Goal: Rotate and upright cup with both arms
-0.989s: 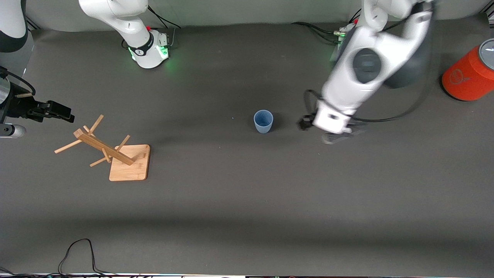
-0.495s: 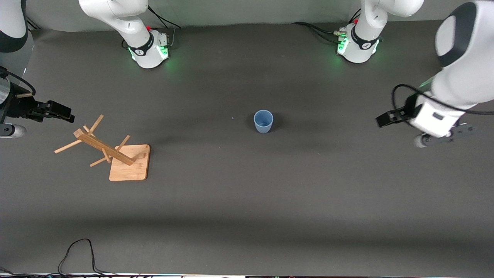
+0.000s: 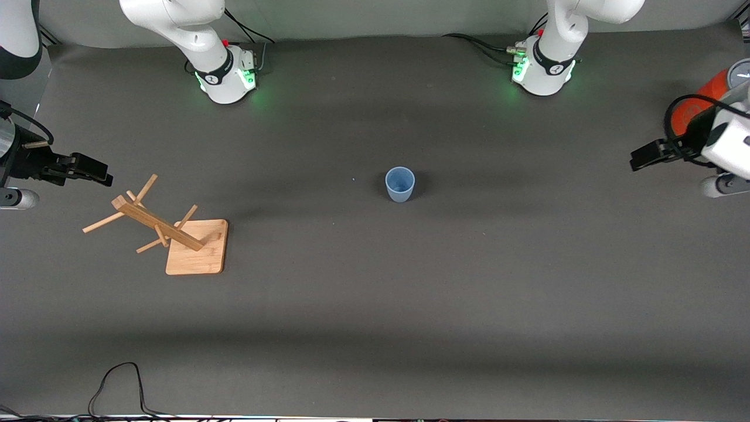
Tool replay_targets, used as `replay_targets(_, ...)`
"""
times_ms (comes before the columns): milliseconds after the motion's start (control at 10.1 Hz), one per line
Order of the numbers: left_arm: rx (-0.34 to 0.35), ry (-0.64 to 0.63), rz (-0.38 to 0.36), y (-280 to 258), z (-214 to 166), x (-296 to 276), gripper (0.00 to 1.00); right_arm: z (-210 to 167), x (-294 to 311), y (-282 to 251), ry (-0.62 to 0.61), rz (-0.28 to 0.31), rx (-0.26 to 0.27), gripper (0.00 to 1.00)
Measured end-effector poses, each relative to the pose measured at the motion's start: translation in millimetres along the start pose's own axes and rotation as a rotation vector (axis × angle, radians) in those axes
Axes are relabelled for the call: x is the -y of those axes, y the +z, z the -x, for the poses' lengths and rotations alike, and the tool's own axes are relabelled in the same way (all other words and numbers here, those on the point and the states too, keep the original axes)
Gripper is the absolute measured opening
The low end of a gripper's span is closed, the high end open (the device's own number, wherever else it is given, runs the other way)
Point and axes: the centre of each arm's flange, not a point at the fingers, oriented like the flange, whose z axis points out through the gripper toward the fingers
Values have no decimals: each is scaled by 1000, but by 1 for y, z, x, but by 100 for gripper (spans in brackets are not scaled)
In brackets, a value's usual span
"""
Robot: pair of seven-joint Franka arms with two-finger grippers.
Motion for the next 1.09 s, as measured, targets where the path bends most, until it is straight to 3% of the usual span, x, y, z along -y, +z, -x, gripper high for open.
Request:
replay_targets(495, -18, 26, 27, 37, 11, 0, 100, -2, 0, 2, 0, 0, 0, 100)
replay_targets(1088, -77, 108, 29, 7, 51, -24, 100, -3, 1, 4, -1, 1, 4, 100)
